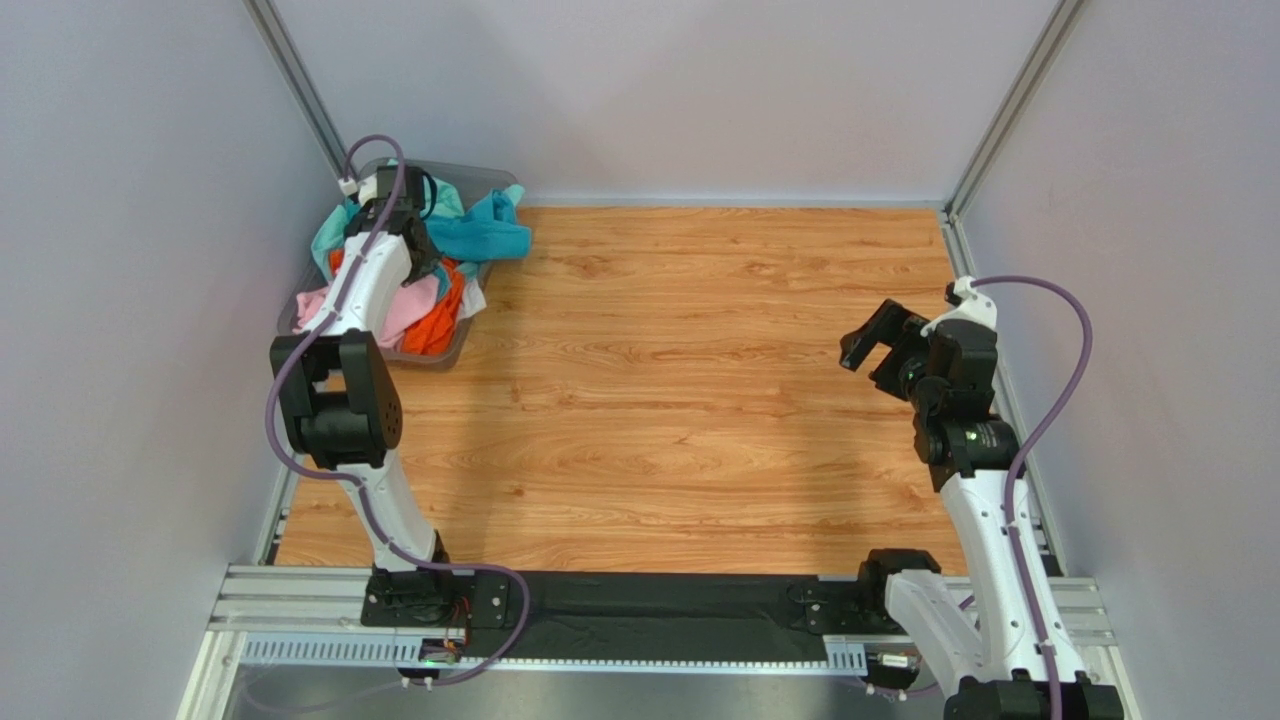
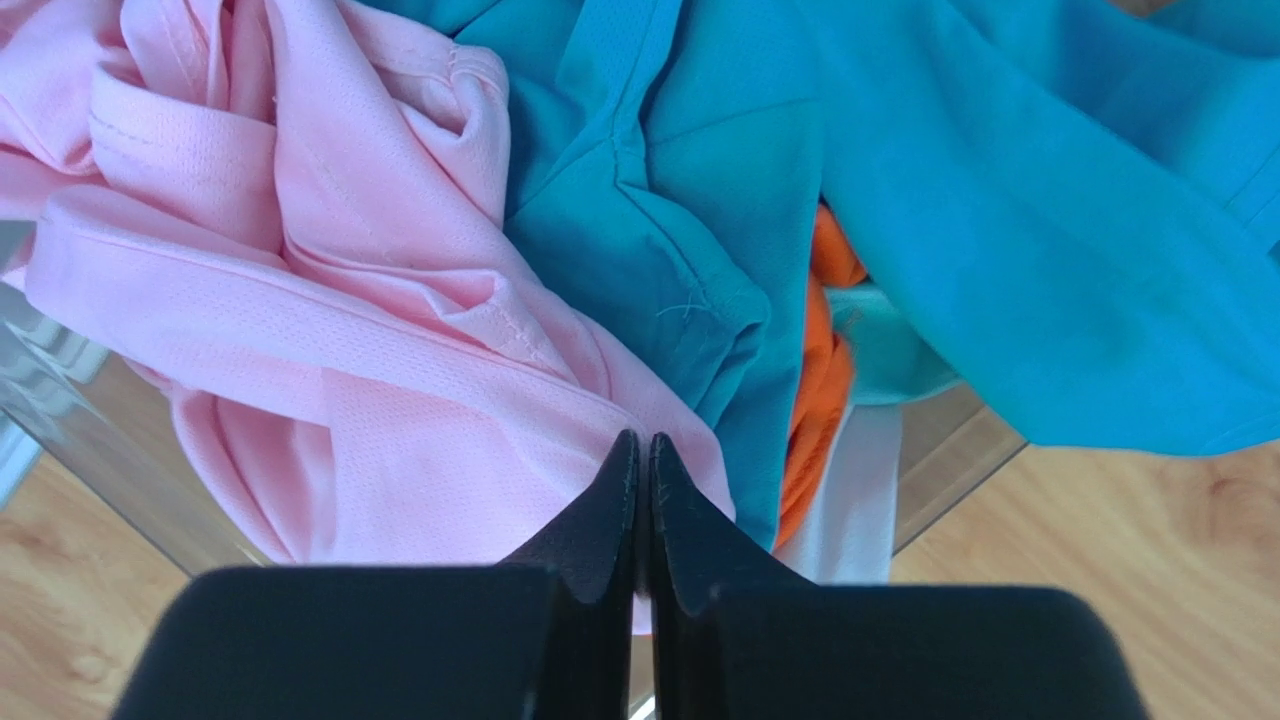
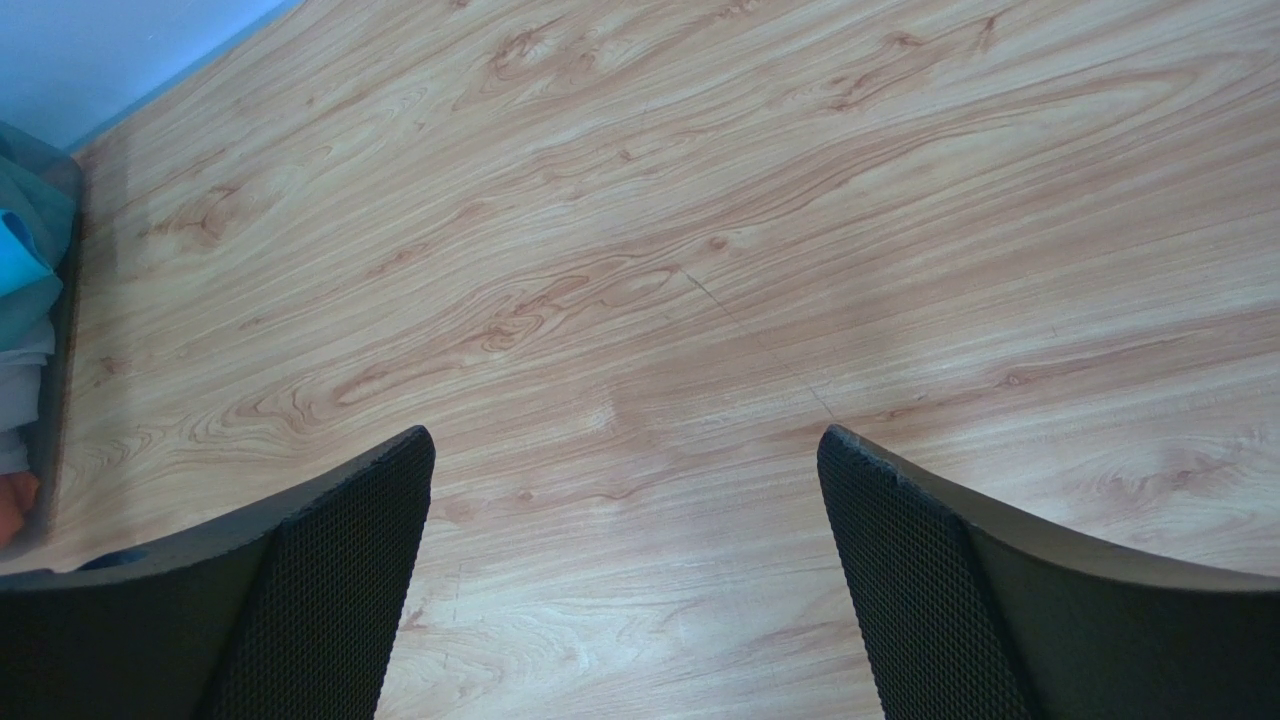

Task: Fold and stack the t-shirts
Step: Grab the tshirt from the pile

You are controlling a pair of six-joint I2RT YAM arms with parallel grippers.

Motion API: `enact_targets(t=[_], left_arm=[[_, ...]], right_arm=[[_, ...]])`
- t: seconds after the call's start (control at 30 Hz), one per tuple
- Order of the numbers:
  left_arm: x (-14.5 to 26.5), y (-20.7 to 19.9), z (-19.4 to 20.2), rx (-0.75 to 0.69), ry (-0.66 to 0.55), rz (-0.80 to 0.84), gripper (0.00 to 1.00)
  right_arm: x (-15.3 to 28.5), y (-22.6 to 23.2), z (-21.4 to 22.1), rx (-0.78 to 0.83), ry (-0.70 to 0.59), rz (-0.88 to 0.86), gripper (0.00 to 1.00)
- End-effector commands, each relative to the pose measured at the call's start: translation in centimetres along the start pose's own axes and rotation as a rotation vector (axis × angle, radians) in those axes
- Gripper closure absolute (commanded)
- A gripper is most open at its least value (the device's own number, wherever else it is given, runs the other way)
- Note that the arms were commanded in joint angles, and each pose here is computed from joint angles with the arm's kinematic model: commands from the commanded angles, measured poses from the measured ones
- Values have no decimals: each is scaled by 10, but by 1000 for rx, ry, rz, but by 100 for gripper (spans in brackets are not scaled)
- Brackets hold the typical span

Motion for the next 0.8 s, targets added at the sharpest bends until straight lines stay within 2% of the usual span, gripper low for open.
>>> enact_targets(t=[0.0,0.17,0.33,0.57,0.77], left_arm=[[22,8,-10,2,-45,-4,100],[48,20,-12,18,-92,-5,100],[109,39,-25,78,-222,42,100],[218,66,-56,160,-516,195,100],[303,86,-81,169,-733,298,100]], right_arm=[[0,0,-4,16,-35,-1,0],[2,-1,-3,15,-37,-4,0],[6,1,-3,15,-42,-26,0],[15,2,-3,11,-67,-51,0],[20,3,-3,12,-82,-64,0]])
Point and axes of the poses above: each gripper's point midway between its finger pads, its own x axis back along the fingers, its own y axis along the line the jaws close on, z = x × y, the point moved 8 cm from there along x, back along the fingers, and after that the axes turned 7 degrees about -x, right-handed, at the moved point
